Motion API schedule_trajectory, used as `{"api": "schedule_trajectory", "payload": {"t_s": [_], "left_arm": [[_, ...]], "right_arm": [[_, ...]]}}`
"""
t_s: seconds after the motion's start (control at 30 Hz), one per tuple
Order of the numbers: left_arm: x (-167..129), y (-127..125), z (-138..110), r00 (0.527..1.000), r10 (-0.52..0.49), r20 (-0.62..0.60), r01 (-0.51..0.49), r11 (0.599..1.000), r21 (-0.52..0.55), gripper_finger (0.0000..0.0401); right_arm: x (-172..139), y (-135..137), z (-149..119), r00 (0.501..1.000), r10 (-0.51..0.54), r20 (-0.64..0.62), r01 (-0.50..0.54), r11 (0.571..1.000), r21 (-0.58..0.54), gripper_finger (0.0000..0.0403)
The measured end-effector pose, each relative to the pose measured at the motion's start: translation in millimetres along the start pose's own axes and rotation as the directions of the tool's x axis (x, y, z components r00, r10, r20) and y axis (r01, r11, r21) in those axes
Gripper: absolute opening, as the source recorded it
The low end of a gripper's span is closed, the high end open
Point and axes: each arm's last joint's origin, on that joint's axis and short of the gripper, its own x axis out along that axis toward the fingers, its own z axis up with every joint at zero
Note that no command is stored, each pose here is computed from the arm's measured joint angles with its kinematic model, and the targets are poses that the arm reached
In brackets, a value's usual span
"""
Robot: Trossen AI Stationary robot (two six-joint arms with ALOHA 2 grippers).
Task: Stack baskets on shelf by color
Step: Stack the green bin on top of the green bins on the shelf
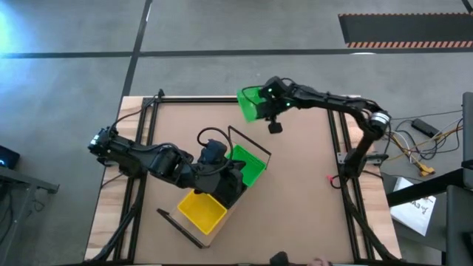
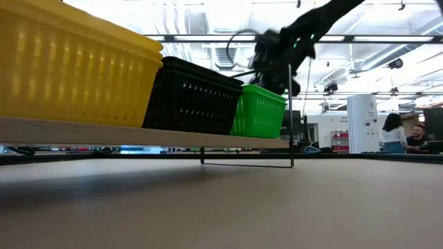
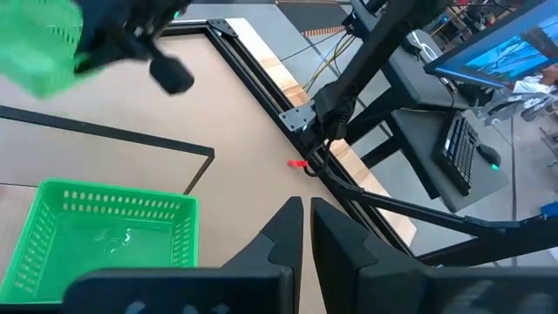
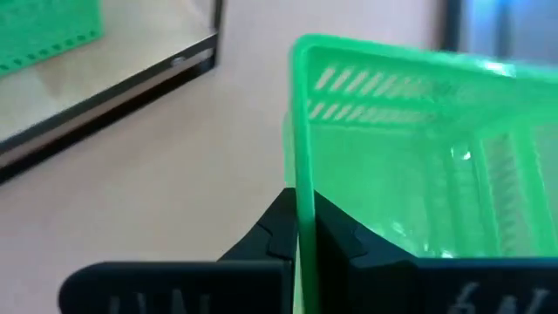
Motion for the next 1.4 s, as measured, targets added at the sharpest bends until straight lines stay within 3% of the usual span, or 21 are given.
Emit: {"api": "schedule_trajectory", "payload": {"t_s": [0.23,0.43,0.6,0.83,1.03,1.17,1.4], "left_arm": [[-1,-2,2,1.0,-0.014,0.006,0.014,0.998,0.055,0.0008],[-9,-15,15,0.992,-0.113,0.06,0.102,0.981,0.167,0.0008],[-26,-24,35,0.964,-0.228,0.139,0.181,0.941,0.285,0.0008],[-56,-28,63,0.903,-0.348,0.253,0.23,0.888,0.398,0.0008],[-67,-24,72,0.89,-0.364,0.274,0.216,0.866,0.451,0.0008],[-64,-22,68,0.896,-0.357,0.264,0.208,0.862,0.463,0.0008],[-61,-23,59,0.902,-0.359,0.239,0.212,0.853,0.477,0.0008]], "right_arm": [[-63,4,21,0.976,-0.215,0.034,0.217,0.968,-0.128,0.0008],[-111,20,40,0.946,-0.271,0.175,0.303,0.934,-0.189,0.0008],[-136,48,63,0.917,-0.143,0.372,0.23,0.952,-0.2,0.0008],[-138,105,102,0.882,0.057,0.468,0.094,0.952,-0.292,0.0008],[-135,151,130,0.789,0.291,0.541,-0.087,0.925,-0.371,0.0008],[-127,169,138,0.747,0.405,0.527,-0.21,0.896,-0.391,0.0008],[-92,188,139,0.792,0.463,0.397,-0.269,0.849,-0.455,0.0008]]}}
